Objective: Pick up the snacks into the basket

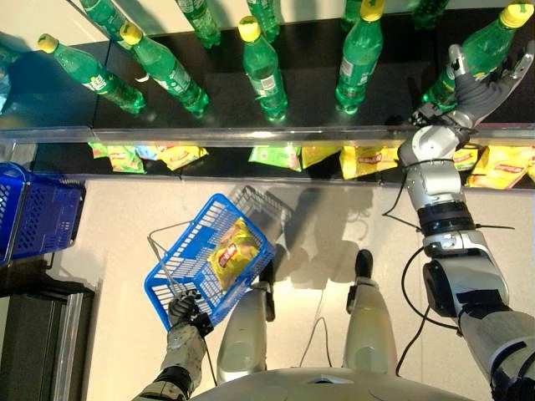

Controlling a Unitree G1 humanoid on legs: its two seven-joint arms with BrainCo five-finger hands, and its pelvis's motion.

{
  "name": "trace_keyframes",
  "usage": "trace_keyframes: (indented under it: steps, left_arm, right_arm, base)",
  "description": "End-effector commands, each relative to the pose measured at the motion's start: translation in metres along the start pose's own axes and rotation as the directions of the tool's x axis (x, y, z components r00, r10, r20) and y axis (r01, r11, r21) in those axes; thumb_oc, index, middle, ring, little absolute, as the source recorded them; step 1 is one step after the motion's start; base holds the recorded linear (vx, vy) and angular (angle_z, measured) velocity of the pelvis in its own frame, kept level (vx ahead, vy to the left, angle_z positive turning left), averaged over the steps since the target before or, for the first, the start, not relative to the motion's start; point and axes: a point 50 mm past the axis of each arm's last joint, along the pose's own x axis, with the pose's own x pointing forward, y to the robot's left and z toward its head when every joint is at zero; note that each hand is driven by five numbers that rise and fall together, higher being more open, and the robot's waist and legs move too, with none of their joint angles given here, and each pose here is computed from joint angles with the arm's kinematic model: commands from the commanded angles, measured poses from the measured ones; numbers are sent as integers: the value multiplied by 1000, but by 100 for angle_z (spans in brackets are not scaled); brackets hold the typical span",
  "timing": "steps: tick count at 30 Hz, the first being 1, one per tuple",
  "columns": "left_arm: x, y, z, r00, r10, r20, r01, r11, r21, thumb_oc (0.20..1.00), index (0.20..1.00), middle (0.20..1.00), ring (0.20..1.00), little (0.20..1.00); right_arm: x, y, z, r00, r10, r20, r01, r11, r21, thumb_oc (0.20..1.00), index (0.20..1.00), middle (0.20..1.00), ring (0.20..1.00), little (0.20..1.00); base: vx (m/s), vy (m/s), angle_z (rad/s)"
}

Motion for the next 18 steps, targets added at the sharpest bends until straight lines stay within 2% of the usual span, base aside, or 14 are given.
trace_keyframes:
  steps: [1, 18]
  left_arm:
    - [8, 46, 17, 991, 117, 68, -117, 993, -4, 200, 200, 200, 200, 200]
    - [9, 43, 23, 992, 103, 79, -96, 992, -84, 200, 200, 200, 200, 200]
  right_arm:
    - [17, 9, 34, 993, 0, 116, -12, 994, 106, 1000, 1000, 1000, 1000, 1000]
    - [30, 14, 36, 994, 6, 107, -10, 999, 42, 1000, 1000, 1000, 1000, 1000]
  base:
    - [0, 0, 0]
    - [-2, -3, 3]
